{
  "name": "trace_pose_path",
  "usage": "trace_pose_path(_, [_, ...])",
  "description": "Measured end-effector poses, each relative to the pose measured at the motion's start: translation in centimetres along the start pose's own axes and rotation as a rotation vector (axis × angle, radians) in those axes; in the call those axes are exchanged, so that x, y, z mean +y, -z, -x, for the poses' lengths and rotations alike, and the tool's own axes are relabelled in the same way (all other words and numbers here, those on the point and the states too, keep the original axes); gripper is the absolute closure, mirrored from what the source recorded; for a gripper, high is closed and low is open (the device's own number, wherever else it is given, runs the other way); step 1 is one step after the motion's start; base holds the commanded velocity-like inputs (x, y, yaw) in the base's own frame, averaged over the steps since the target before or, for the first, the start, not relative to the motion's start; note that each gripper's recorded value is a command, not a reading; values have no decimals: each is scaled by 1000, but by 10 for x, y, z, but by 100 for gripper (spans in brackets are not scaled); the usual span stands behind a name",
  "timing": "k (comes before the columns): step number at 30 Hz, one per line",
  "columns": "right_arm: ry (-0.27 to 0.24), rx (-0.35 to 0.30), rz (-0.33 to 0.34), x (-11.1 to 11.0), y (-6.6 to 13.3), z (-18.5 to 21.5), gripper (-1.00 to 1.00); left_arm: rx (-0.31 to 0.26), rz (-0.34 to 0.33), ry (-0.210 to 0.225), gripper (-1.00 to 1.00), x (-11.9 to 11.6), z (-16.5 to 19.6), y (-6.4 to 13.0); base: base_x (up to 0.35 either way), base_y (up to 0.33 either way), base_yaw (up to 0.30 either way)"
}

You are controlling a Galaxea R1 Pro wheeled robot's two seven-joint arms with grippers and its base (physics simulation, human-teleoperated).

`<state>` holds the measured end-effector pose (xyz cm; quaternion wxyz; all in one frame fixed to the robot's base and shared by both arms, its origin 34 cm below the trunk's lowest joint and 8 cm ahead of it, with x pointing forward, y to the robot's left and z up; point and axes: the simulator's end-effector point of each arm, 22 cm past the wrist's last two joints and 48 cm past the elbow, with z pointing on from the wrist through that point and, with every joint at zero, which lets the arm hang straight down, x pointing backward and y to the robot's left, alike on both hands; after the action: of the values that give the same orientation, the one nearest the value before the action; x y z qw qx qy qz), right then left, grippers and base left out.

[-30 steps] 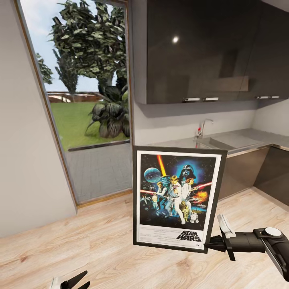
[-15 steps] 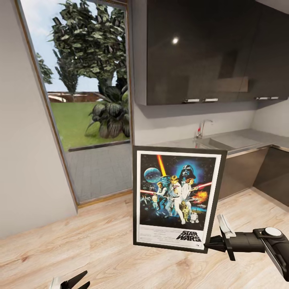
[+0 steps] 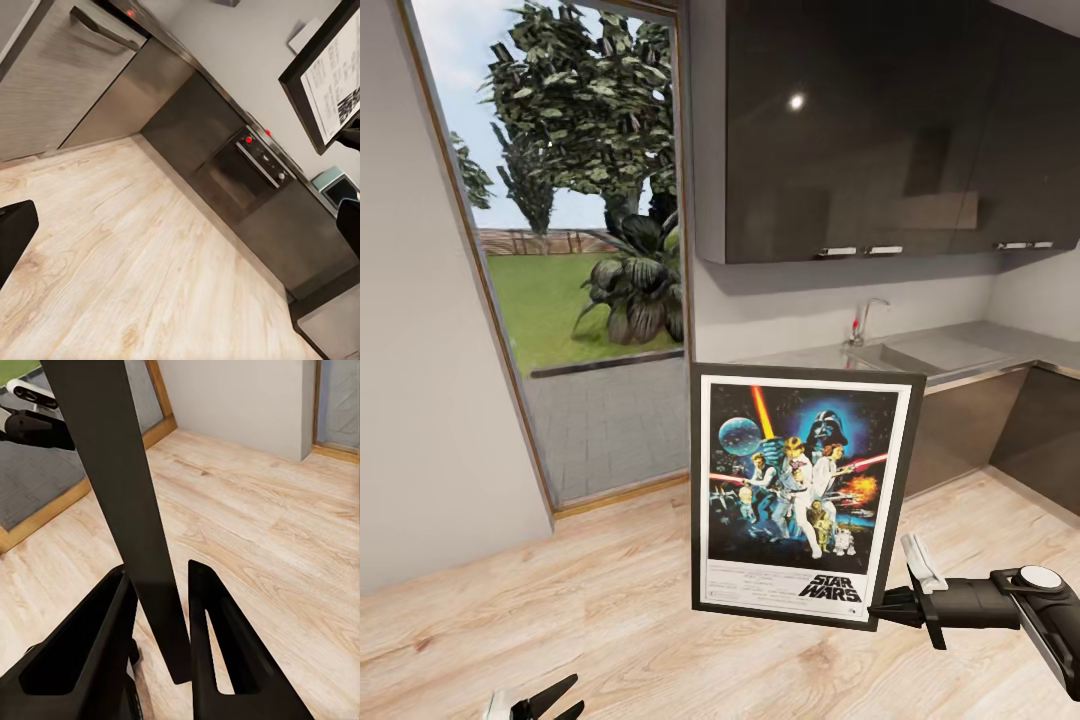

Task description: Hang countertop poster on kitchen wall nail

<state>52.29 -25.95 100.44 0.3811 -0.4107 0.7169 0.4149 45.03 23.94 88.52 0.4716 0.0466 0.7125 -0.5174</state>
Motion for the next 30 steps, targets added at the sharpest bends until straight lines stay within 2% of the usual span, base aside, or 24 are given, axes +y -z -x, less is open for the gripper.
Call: trace_pose_path(30, [0,-1,-1,0,0,1,100,-1,0,0,-100,0,0,0,0,0,10])
